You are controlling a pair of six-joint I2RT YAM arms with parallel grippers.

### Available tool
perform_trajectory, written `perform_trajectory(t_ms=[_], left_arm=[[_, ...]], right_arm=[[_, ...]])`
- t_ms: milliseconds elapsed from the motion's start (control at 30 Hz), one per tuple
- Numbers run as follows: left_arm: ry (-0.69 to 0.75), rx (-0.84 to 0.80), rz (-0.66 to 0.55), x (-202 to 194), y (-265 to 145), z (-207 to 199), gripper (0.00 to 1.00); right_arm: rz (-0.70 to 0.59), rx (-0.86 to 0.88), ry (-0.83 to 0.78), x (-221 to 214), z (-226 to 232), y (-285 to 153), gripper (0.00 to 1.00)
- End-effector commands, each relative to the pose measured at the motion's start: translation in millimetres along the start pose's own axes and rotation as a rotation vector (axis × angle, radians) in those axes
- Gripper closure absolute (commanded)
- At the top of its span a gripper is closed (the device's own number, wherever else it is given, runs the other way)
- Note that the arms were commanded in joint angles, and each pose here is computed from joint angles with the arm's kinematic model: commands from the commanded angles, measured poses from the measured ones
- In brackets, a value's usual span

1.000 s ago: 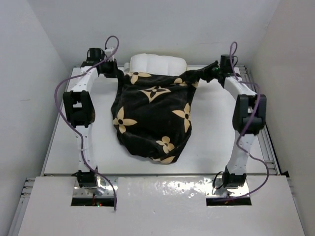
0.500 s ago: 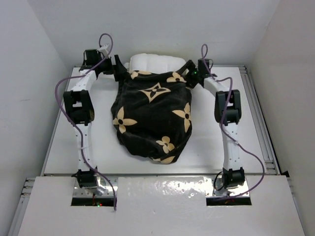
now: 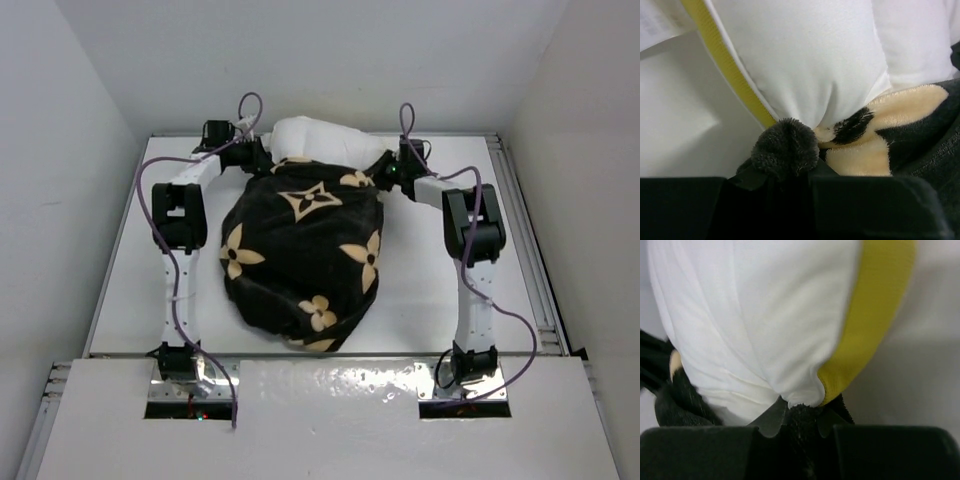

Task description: Put the pillow into the pillowcase

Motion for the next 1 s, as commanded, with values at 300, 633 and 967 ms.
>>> perform_trajectory(t_ms=[300,633,967], left_arm=[[0.186,-0.075,0.413,-42.0,-125.1,-87.1,0.0],[0.327,0.059,0.339,19.6,-178.7,-65.5,0.0],[1.301,-0.373,0.408,27.9,-146.9,-142.3,0.08]], right_arm=[[0.406,-0.134,-0.158,-136.1,-30.3,-215.2,0.01],[0.187,-0.191,-0.296,-20.9,4.8,-224.9,0.01],[0.191,-0.074,-0.403,63.6,16.7,-120.9,0.08]])
Point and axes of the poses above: each gripper's point midway between its finger pads, its own y axis out along the fingers, its own z axis along the line the jaws close on, x = y × z, the point moved 7 cm from there along -y, back along the fingers, and after that the axes turned 10 degrees about y, right-handed, at the moved point
